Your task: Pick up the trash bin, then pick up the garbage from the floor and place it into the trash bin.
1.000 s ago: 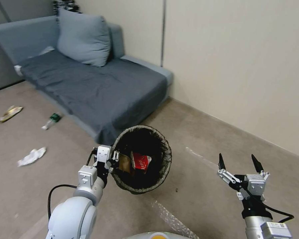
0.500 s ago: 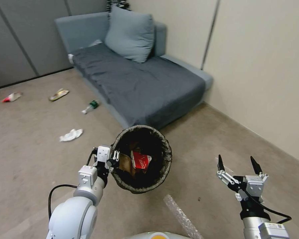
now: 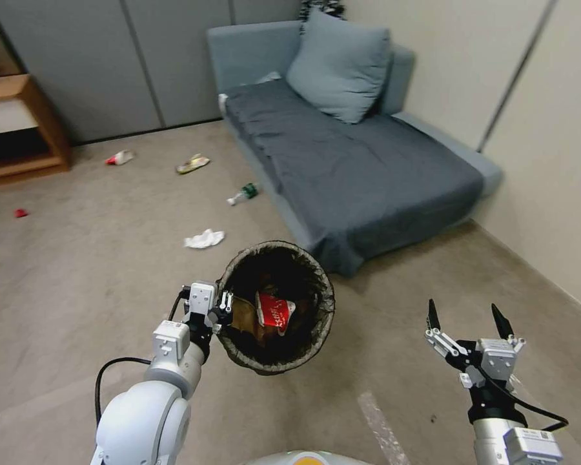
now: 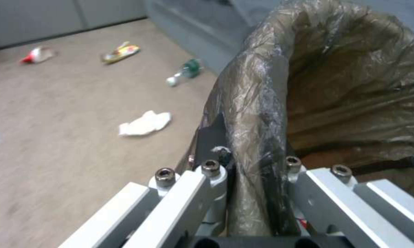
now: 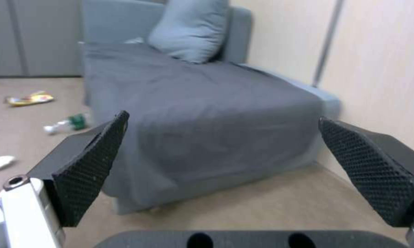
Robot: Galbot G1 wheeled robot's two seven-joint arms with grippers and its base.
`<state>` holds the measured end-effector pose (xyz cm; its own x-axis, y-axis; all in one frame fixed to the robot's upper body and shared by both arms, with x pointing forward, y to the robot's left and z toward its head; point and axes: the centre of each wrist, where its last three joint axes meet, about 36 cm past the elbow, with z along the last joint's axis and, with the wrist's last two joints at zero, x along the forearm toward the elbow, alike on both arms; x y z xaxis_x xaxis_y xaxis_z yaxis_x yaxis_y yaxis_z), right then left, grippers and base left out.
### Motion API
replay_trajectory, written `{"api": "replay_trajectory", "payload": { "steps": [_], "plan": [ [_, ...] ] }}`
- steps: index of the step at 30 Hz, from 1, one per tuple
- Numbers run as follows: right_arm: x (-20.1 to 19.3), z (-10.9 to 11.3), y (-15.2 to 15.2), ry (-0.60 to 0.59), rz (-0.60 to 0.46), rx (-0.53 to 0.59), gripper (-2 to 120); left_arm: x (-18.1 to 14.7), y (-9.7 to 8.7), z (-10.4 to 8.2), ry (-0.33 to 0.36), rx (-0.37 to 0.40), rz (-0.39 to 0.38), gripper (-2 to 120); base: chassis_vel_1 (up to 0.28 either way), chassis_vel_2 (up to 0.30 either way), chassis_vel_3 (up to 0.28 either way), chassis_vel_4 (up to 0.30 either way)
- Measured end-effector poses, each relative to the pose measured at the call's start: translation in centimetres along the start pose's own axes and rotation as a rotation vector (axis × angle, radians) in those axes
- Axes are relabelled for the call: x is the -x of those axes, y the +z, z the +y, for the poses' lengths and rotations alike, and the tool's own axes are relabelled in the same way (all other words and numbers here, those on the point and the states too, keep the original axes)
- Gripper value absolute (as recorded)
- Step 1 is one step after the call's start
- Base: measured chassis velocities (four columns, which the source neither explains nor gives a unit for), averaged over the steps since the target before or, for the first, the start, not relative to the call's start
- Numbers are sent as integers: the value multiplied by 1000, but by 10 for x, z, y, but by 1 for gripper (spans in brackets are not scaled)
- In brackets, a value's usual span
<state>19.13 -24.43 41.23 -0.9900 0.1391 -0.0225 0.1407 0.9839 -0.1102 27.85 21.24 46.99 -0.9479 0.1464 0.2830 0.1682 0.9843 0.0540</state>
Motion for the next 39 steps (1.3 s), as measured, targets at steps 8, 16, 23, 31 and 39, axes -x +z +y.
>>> {"api": "replay_trajectory", "payload": {
  "steps": [8, 16, 23, 31, 39],
  "plan": [
    [0, 0, 1, 5, 2, 2, 100, 0, 0, -1, 1, 0, -1, 5, 136, 141, 128, 127],
    [1, 0, 2, 6, 2, 4, 100, 0, 0, -1, 1, 0, 0, 5, 116, 124, 115, 126],
    [2, 0, 2, 5, 2, 6, 100, 1, -1, -2, 3, 0, -1, 5, 123, 136, 128, 117],
    [3, 1, 3, 7, 7, 11, 100, 2, 1, -2, -2, 0, -3, 5, 118, 112, 131, 121],
    [5, 3, 3, 3, 18, 21, 100, 3, 3, -2, -15, -3, -7, 5, 97, 100, 88, 89]
  ]
}}
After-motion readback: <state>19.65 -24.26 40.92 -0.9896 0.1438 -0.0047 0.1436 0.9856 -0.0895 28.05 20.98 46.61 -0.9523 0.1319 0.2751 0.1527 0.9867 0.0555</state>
